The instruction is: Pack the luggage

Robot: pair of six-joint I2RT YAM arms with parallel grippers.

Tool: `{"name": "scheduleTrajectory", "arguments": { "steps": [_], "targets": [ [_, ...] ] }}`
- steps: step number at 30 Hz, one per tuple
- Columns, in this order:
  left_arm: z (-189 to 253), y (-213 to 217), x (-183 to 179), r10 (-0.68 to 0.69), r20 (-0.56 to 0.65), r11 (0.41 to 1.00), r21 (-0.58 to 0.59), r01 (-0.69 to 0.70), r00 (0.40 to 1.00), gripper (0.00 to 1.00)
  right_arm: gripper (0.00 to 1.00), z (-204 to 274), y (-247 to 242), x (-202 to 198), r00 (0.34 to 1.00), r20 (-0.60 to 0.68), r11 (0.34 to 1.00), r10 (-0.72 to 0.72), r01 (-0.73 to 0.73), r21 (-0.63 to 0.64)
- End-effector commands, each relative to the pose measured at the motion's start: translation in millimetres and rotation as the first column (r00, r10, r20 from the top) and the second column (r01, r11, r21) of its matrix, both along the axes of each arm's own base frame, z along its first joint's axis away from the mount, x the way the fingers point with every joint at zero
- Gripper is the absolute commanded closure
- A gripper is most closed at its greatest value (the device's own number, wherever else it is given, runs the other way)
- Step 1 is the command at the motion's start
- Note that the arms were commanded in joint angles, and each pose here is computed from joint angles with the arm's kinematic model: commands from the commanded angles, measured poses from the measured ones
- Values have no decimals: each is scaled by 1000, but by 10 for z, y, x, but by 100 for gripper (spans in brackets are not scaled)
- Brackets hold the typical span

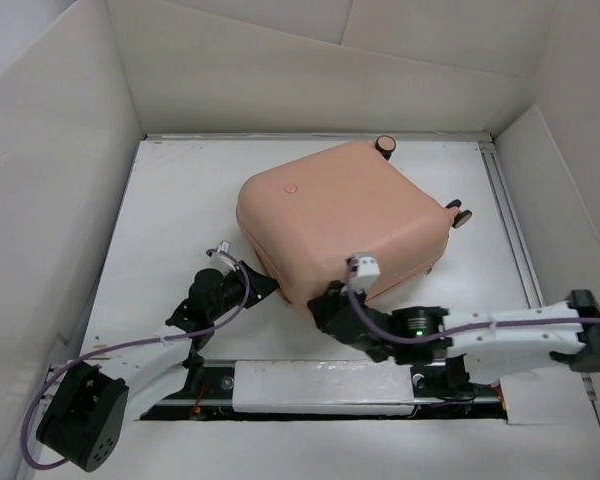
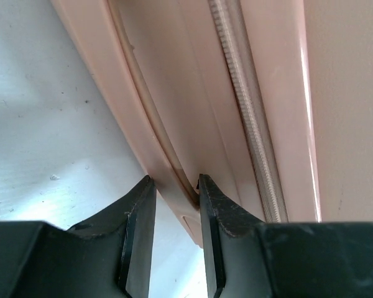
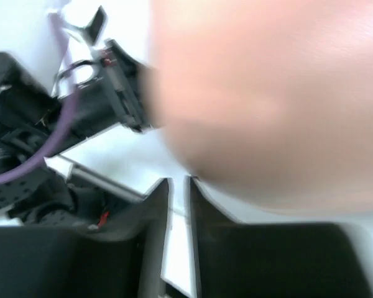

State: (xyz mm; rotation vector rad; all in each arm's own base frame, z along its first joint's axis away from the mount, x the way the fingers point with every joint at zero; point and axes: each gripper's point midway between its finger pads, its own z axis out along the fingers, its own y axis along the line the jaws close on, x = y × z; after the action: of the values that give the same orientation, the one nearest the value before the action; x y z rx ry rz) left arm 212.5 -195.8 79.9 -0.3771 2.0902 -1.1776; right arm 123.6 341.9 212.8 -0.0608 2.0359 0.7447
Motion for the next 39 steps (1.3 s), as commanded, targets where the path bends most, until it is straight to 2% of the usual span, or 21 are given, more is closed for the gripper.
{"name": "scheduleTrajectory", "arguments": {
  "steps": [1,2,3,4,5,7,10,12,13,15,17,20,24,28,29,34,35,37,38,39],
  "targets": [
    [544,-99,213,-40,195,999,6,40,980,100,85,-462,-986,189,959,-79,962,-271,267,-60],
    [490,-38,250,-17,184,1000,27,12,983,100,88,-504,-1120,207,945,-103,951,-310,310,-23],
    [483,-8,274,-6,171,999,33,0,985,95,91,-555,-1280,277,928,-113,935,-354,355,-12],
    [539,53,318,20,189,999,24,-25,982,79,96,-736,-1460,311,916,-118,924,-383,381,-38],
    [526,78,325,29,191,999,36,-37,981,70,97,-672,-1594,365,903,-130,910,-409,415,22],
    [497,154,362,66,181,994,70,-80,981,55,100,-849,-1909,472,856,-151,865,-495,502,13],
    [487,271,415,113,190,983,124,-138,975,47,100,-792,-2266,606,796,-148,796,-587,601,72],
    [494,321,455,136,195,975,148,-166,971,46,100,-684,-2308,705,796,-127,786,-592,605,125],
    [533,348,491,151,206,970,158,-185,967,44,100,-682,-2440,783,769,-105,763,-631,639,99],
    [527,359,553,162,202,964,178,-198,966,43,100,-627,-2429,897,769,-100,763,-631,639,98],
    [528,378,638,176,190,953,212,-216,966,43,100,-670,-2532,1051,762,-74,762,-644,647,32],
    [479,388,789,195,164,940,252,-232,967,49,100,-720,-2656,1352,749,-59,751,-660,658,-46],
    [399,324,894,172,144,943,261,-206,974,56,100,-750,-2625,1647,802,-62,805,-593,591,-52],
    [323,227,986,140,134,954,246,-170,981,85,100,-718,-2612,1837,838,-30,839,-545,543,-37],
    [235,204,973,126,118,957,249,-152,985,100,100,-693,-2596,1912,846,-21,846,-533,533,-32],
    [140,18,736,27,122,987,157,-46,992,100,100,-572,-2526,2249,902,41,903,-429,430,-19],
    [108,-3,675,19,112,988,153,-36,994,100,100,-395,-2402,2353,928,65,930,-366,366,16],
    [114,-96,535,-9,117,991,132,-7,993,100,100,-374,-2246,2566,957,71,960,-280,280,11],
    [59,-85,456,-17,108,993,122,4,994,100,100,-68,-2136,2733,967,117,974,-225,221,46],
    [92,-122,390,-34,117,995,101,23,993,100,100,0,-2058,2831,974,120,980,-194,188,57]
  ]
}}
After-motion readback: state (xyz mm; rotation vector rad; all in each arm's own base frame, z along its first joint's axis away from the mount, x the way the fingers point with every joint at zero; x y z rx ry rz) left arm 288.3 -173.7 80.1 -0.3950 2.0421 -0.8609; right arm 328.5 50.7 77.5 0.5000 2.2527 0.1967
